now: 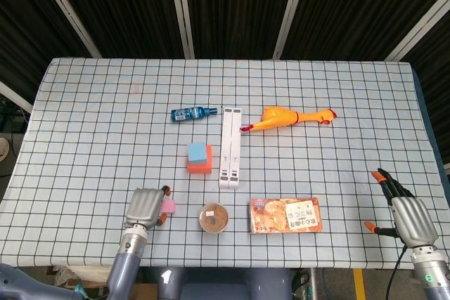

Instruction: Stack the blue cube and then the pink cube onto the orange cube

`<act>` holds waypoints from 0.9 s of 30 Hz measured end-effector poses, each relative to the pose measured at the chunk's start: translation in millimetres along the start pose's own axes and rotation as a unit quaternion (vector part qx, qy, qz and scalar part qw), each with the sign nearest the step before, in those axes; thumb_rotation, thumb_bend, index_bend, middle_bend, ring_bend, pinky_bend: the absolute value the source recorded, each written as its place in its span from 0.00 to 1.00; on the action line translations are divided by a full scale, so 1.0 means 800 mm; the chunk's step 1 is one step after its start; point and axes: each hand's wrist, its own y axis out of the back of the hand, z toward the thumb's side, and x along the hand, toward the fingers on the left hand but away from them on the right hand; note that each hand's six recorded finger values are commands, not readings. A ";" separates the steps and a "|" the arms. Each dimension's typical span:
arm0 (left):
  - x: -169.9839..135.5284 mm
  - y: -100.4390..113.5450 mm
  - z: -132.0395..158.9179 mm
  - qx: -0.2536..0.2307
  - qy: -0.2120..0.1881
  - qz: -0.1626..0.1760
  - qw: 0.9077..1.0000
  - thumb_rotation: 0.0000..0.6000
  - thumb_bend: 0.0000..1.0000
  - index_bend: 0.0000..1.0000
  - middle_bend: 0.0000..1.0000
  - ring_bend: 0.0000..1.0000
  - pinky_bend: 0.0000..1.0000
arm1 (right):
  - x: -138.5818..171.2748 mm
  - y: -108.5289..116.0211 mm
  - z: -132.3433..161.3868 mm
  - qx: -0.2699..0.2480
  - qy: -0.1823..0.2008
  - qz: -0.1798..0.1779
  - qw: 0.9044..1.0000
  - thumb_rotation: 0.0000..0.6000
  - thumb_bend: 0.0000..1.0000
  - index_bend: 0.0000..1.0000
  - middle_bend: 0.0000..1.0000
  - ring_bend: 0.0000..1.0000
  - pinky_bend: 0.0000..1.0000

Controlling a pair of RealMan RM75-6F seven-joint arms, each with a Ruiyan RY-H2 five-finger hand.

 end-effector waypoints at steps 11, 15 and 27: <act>-0.003 -0.002 0.005 -0.005 -0.007 0.003 1.000 1.00 0.33 0.36 0.87 0.76 0.84 | 0.000 -0.001 -0.001 -0.002 -0.001 0.003 1.000 1.00 0.06 0.09 0.06 0.16 0.29; -0.005 -0.003 0.005 -0.005 -0.007 0.003 1.000 1.00 0.33 0.36 0.87 0.76 0.84 | 0.000 -0.002 -0.001 -0.002 -0.002 0.006 1.000 1.00 0.06 0.09 0.06 0.16 0.29; -0.009 0.000 0.003 -0.004 -0.008 0.009 1.000 1.00 0.33 0.37 0.87 0.76 0.84 | 0.000 -0.004 -0.001 -0.004 -0.002 0.012 1.000 1.00 0.06 0.09 0.06 0.16 0.29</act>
